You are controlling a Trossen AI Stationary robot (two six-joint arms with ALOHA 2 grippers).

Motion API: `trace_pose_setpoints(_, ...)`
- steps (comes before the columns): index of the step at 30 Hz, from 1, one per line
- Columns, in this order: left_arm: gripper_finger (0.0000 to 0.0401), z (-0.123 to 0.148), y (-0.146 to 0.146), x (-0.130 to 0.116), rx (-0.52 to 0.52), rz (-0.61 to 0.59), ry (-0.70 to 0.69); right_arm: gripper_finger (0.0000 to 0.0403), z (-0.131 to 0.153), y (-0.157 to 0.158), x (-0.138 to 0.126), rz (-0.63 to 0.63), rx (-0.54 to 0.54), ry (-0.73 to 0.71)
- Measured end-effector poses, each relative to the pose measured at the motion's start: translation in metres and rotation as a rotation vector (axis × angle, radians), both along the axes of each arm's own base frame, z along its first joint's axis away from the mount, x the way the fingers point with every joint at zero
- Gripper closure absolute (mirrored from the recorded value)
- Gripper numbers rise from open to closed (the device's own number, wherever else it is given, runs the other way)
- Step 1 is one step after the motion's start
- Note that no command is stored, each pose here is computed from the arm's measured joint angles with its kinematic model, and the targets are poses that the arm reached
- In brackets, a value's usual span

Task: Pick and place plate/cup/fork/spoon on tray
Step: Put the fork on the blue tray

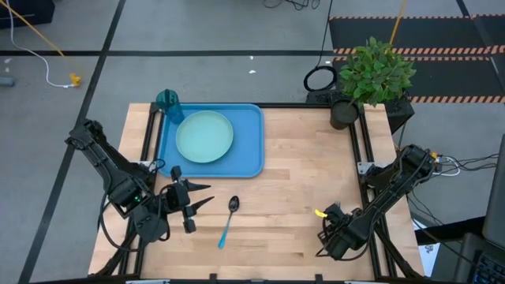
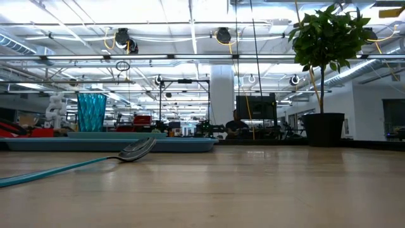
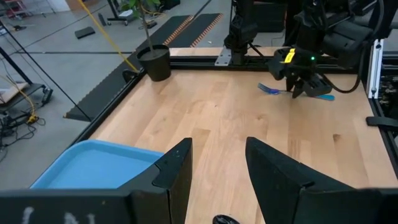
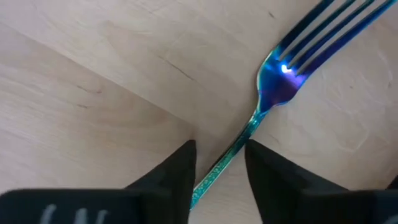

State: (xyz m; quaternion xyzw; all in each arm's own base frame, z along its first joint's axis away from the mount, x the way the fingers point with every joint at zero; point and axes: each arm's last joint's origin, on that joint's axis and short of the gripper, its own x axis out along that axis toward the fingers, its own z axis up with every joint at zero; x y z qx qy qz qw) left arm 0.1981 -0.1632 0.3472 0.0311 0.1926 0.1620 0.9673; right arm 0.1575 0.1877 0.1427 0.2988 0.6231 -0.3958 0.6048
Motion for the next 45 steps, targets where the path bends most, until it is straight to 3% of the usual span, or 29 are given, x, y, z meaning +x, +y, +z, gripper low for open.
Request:
trace_pose_setpoints(10,0.0249,0.000,0.000,0.000,-0.002,0.001,-0.001,0.0395,0.002,-0.001,0.004,0.047,0.014,-0.040)
trace_pose_setpoints(19,0.0249,0.000,0.000,0.000,-0.002,0.001,-0.001,0.0399,0.003,-0.011,0.026,0.113,-0.033,-0.188)
trace_pose_setpoints(35,0.0249,-0.010,-0.002,0.000,-0.086,-0.018,0.027,0.0402,0.038,-0.045,0.131,0.399,-0.219,-0.832)
trace_pose_setpoints(45,0.0249,-0.026,-0.004,0.002,-0.133,-0.005,0.007,0.0402,0.074,-0.091,0.177,0.406,-0.441,-1.174)
